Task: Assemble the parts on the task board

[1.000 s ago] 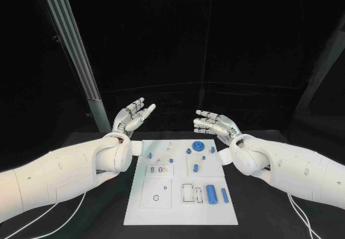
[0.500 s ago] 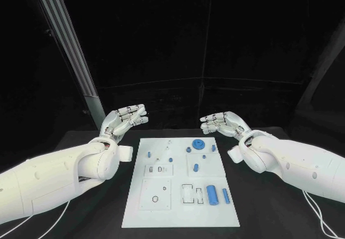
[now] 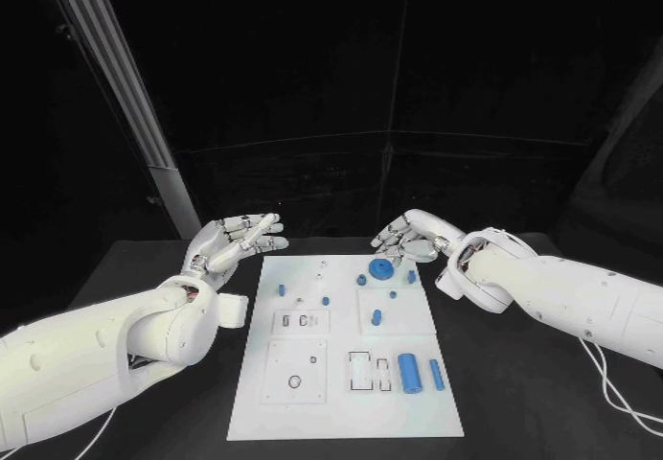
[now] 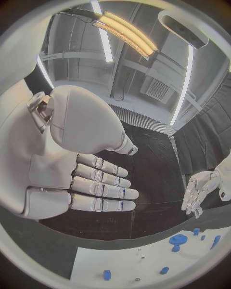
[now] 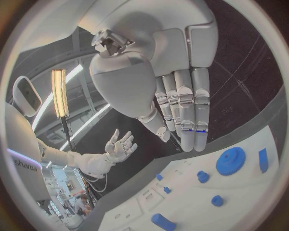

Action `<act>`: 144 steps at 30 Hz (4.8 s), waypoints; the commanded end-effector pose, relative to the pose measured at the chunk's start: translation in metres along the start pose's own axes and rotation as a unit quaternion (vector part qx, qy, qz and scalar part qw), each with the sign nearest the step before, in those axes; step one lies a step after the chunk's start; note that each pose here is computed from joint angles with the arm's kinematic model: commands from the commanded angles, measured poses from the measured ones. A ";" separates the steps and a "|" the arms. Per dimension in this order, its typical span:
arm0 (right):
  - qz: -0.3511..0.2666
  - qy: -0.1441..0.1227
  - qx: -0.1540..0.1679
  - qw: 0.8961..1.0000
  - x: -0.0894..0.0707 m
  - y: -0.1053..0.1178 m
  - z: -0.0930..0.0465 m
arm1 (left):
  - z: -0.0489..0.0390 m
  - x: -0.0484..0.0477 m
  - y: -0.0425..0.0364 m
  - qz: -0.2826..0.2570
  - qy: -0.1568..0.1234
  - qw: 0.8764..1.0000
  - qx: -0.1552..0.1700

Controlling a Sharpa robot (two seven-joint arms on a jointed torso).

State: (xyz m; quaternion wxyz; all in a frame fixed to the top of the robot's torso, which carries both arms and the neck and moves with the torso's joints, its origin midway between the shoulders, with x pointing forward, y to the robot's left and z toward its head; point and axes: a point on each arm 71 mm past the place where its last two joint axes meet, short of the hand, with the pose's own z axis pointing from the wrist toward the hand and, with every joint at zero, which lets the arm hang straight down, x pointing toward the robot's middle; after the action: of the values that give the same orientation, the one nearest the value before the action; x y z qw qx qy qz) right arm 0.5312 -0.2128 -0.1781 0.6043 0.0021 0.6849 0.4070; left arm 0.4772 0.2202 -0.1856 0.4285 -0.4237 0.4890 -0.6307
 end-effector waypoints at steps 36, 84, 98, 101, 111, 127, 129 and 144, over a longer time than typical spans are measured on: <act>-0.254 0.062 0.025 0.965 0.019 0.032 0.023 | -0.0058 0.0267 0.0110 -0.047 0.072 0.995 -0.041; -0.220 -0.014 -0.001 0.975 0.009 0.051 0.032 | -0.0033 0.0223 0.0137 -0.044 0.070 0.995 -0.052; -0.222 -0.025 -0.001 0.975 0.014 0.059 0.060 | -0.0017 0.0269 0.0148 -0.047 0.076 0.995 -0.053; -0.225 -0.021 -0.001 0.974 0.017 0.062 0.067 | -0.0014 0.0274 0.0146 -0.047 0.076 0.995 -0.053; -0.233 -0.004 0.006 0.972 0.025 0.065 0.081 | -0.0008 0.0293 0.0112 -0.047 0.079 0.994 -0.051; -0.244 0.021 0.011 0.969 0.032 0.066 0.087 | 0.0016 0.0311 0.0087 -0.045 0.081 0.994 -0.049; -0.245 0.023 0.012 0.969 0.032 0.066 0.088 | 0.0016 0.0311 0.0085 -0.045 0.081 0.994 -0.049; -0.250 0.019 0.019 0.968 0.034 0.066 0.093 | 0.0024 0.0318 0.0079 -0.044 0.081 0.995 -0.049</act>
State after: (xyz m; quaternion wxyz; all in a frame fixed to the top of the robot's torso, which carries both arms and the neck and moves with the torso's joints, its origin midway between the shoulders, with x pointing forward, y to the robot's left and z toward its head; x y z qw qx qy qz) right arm 0.5660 -0.1000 -0.1627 0.6760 -0.1609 0.6789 0.2370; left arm 0.4720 0.1898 -0.1912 0.3403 -0.4189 0.5333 -0.6514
